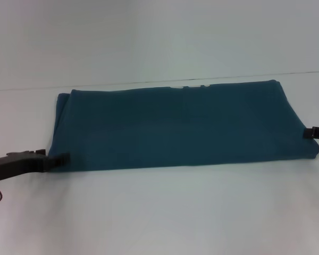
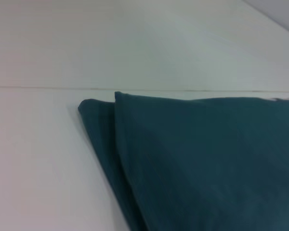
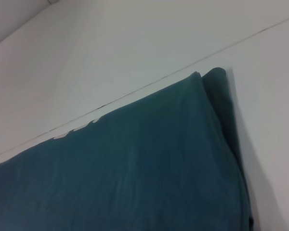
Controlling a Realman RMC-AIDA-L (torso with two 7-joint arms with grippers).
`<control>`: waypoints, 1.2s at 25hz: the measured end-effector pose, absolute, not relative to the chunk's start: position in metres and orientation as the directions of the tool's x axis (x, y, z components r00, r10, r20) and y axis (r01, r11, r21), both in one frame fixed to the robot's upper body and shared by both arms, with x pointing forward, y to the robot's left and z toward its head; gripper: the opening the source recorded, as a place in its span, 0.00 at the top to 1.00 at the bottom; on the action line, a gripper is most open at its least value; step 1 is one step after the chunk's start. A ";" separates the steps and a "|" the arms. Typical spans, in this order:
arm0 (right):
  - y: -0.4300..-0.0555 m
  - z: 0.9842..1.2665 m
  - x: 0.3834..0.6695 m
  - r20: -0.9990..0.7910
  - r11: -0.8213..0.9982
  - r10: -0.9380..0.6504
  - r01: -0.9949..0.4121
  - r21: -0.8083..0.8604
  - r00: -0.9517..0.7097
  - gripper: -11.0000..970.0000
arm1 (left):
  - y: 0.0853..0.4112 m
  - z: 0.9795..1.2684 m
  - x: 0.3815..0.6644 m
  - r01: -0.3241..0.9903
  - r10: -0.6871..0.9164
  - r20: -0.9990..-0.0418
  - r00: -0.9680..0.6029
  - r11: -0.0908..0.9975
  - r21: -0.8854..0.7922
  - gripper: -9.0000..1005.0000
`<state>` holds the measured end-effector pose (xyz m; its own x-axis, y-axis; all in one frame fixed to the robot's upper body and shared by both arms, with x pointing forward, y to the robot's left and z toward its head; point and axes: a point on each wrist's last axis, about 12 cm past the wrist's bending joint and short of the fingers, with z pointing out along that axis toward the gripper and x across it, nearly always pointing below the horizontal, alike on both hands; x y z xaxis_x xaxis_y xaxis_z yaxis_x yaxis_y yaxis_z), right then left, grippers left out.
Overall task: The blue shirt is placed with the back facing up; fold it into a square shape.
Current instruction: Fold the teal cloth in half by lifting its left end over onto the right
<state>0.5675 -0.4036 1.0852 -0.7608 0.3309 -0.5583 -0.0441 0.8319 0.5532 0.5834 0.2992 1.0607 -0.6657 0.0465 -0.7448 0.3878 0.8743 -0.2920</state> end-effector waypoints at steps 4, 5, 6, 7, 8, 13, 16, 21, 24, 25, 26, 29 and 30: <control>-0.403 1.085 0.568 -0.559 0.831 0.332 -0.044 0.554 -0.760 0.16 | 0.298 1.059 0.585 0.387 0.066 -0.739 -0.670 0.881 -0.272 0.23; -0.403 1.085 0.568 -0.559 0.831 0.333 -0.044 0.554 -0.760 0.16 | 0.298 1.058 0.585 0.386 0.068 -0.738 -0.671 0.882 -0.270 0.23; -0.403 1.085 0.568 -0.559 0.831 0.333 -0.044 0.554 -0.760 0.16 | 0.297 1.058 0.585 0.386 0.068 -0.737 -0.672 0.882 -0.270 0.23; -0.403 1.085 0.568 -0.559 0.831 0.333 -0.044 0.554 -0.760 0.16 | 0.297 1.057 0.585 0.385 0.068 -0.737 -0.672 0.882 -0.270 0.23; -0.403 1.085 0.568 -0.559 0.831 0.333 -0.044 0.554 -0.760 0.16 | 0.297 1.057 0.585 0.385 0.068 -0.737 -0.673 0.882 -0.271 0.23; -0.404 1.085 0.568 -0.559 0.831 0.334 -0.043 0.554 -0.759 0.16 | 0.296 1.058 0.585 0.389 0.068 -0.736 -0.674 0.879 -0.275 0.23; -0.404 1.086 0.568 -0.561 0.832 0.334 -0.043 0.553 -0.758 0.16 | 0.294 1.058 0.585 0.399 0.080 -0.734 -0.675 0.876 -0.272 0.23; -0.404 1.086 0.568 -0.562 0.832 0.336 -0.042 0.553 -0.756 0.16 | 0.293 1.058 0.586 0.408 0.095 -0.734 -0.672 0.875 -0.261 0.23; -0.404 1.086 0.568 -0.563 0.831 0.337 -0.042 0.554 -0.755 0.16 | 0.293 1.059 0.587 0.404 0.093 -0.737 -0.670 0.878 -0.257 0.27; -0.404 1.086 0.568 -0.563 0.831 0.338 -0.042 0.555 -0.754 0.16 | 0.293 1.059 0.587 0.405 0.093 -0.737 -0.670 0.878 -0.257 0.29; -0.404 1.086 0.568 -0.563 0.831 0.338 -0.042 0.555 -0.754 0.16 | 0.293 1.059 0.587 0.405 0.095 -0.737 -0.669 0.878 -0.255 0.30; -0.405 1.086 0.568 -0.564 0.831 0.339 -0.041 0.555 -0.753 0.16 | 0.293 1.060 0.588 0.410 0.100 -0.738 -0.668 0.877 -0.253 0.41; -0.405 1.087 0.568 -0.564 0.831 0.339 -0.041 0.555 -0.753 0.16 | 0.292 1.060 0.588 0.410 0.100 -0.738 -0.668 0.876 -0.252 0.46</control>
<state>0.5684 -0.4047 1.0865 -0.7527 0.3392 -0.5642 -0.0414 0.8309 0.5549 0.5880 0.2924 1.0599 -0.6678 0.1002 -0.7376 0.4101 0.8765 -0.2522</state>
